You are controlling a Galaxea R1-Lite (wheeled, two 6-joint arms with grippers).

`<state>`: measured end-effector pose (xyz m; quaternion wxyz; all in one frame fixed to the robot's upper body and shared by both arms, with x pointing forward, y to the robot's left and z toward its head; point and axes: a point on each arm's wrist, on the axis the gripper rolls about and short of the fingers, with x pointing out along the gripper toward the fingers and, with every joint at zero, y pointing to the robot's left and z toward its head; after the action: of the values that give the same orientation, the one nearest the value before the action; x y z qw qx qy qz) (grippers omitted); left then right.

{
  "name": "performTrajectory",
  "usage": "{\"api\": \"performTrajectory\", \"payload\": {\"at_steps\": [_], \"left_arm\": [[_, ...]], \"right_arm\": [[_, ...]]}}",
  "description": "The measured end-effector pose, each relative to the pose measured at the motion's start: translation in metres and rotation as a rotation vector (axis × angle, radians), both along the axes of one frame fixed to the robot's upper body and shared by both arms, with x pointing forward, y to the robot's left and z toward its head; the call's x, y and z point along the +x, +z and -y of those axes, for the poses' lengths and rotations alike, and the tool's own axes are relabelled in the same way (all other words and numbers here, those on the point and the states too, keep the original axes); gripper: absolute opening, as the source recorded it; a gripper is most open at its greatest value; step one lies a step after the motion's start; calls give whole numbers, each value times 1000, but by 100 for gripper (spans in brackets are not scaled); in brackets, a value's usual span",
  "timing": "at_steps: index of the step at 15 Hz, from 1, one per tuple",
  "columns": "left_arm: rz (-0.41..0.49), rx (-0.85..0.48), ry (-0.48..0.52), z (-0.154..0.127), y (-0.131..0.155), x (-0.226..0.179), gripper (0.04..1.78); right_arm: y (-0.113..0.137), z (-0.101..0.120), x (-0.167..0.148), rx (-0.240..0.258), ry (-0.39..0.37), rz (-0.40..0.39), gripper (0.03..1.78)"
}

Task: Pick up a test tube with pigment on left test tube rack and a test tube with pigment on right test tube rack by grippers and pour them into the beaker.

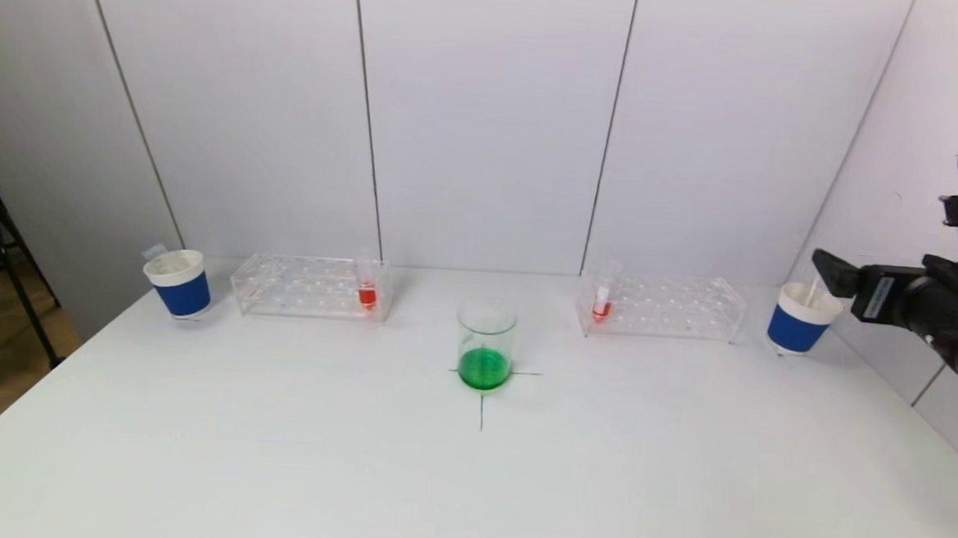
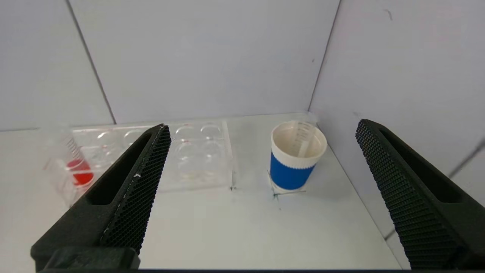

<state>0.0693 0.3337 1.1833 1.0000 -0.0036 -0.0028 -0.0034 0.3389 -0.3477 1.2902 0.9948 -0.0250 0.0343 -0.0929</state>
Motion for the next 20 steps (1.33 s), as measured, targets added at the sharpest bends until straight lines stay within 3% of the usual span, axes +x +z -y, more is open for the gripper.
{"api": "performTrajectory", "payload": {"at_steps": [8,13,16,20], "left_arm": [[0,0,0,0,0,0,176],[0,0,0,0,0,0,176],[0,0,0,0,0,0,176],[0,0,0,0,0,0,176]], "right_arm": [[10,-8,-160,-4,39,80,178],[-20,-8,-243,-1,46,89,177],[-51,-8,-272,2,53,85,177],[-83,-8,-277,42,45,93,178]]}}
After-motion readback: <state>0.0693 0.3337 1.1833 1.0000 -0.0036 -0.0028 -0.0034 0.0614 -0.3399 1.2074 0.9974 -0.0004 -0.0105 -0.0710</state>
